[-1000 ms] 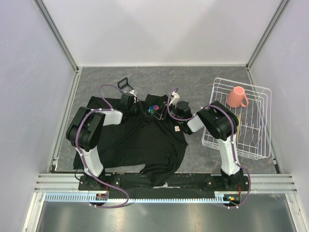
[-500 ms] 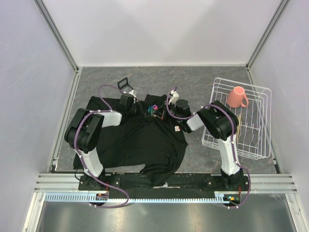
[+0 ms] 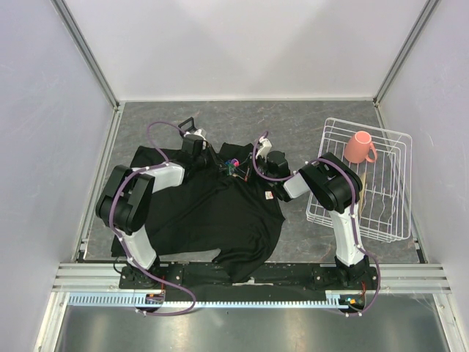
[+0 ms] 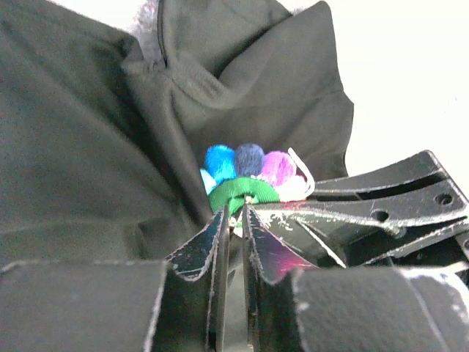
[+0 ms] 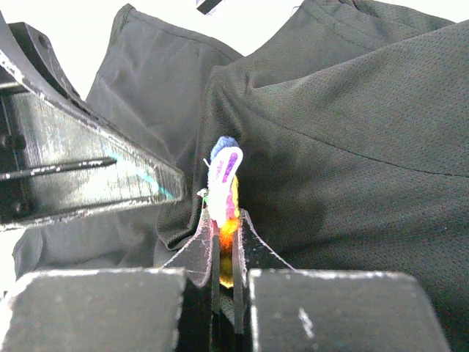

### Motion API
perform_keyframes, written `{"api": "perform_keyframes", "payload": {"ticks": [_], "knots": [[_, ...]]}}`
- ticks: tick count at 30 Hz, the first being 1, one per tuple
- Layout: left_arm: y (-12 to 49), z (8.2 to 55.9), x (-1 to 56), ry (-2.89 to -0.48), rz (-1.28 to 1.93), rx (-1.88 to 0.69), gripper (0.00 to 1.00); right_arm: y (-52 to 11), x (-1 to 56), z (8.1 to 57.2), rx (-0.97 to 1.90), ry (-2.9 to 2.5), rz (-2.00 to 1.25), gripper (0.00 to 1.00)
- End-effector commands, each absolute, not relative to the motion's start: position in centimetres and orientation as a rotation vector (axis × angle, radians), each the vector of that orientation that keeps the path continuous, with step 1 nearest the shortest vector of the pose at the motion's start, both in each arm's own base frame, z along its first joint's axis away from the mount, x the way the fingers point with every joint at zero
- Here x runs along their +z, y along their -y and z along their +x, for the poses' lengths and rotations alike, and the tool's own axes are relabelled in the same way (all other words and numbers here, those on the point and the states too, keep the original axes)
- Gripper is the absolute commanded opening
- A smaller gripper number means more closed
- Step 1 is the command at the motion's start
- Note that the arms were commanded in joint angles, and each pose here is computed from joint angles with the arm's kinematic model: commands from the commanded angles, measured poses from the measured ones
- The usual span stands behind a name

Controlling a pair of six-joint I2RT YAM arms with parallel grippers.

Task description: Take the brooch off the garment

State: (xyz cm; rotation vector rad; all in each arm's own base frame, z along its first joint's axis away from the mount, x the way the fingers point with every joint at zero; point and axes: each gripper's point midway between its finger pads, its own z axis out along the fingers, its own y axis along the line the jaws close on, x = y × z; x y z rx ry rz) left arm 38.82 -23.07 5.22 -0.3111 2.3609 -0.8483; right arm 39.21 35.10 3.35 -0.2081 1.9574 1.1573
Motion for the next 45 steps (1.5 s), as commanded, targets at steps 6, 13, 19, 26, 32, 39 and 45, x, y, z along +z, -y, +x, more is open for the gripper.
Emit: {"api": "perform_keyframes", "payload": {"ticks": [6, 13, 19, 26, 32, 39, 45], "knots": [[22.5, 41.1, 6.1, -2.322, -0.31, -0.747, 0.16, -36.0, 4.8, 39.3, 1.186, -1.894, -0.244, 0.0], [23.2, 41.1, 6.0, -2.323, -0.292, -0.779, 0.15, -36.0, 4.9, 39.3, 1.184, -1.893, -0.247, 0.0], [24.0, 41.1, 6.1, -2.318, -0.272, -0.797, 0.14, -36.0, 5.1, 39.3, 1.183, -1.891, -0.25, 0.0], [24.3, 40.9, 6.3, -2.311, -0.266, -0.777, 0.14, -36.1, 4.9, 39.3, 1.173, -1.898, -0.255, 0.0], [24.9, 40.9, 6.8, -2.304, -0.239, -0.77, 0.14, -36.2, 4.8, 39.2, 1.17, -1.903, -0.26, 0.0], [25.6, 41.1, 7.9, -2.278, -0.186, -0.702, 0.15, -36.4, 4.7, 39.0, 1.163, -1.906, -0.275, 0.0], [27.1, 41.4, 9.8, -2.23, -0.069, -0.643, 0.17, -36.7, 4.9, 38.9, 1.158, -1.903, -0.29, 0.0]]}}
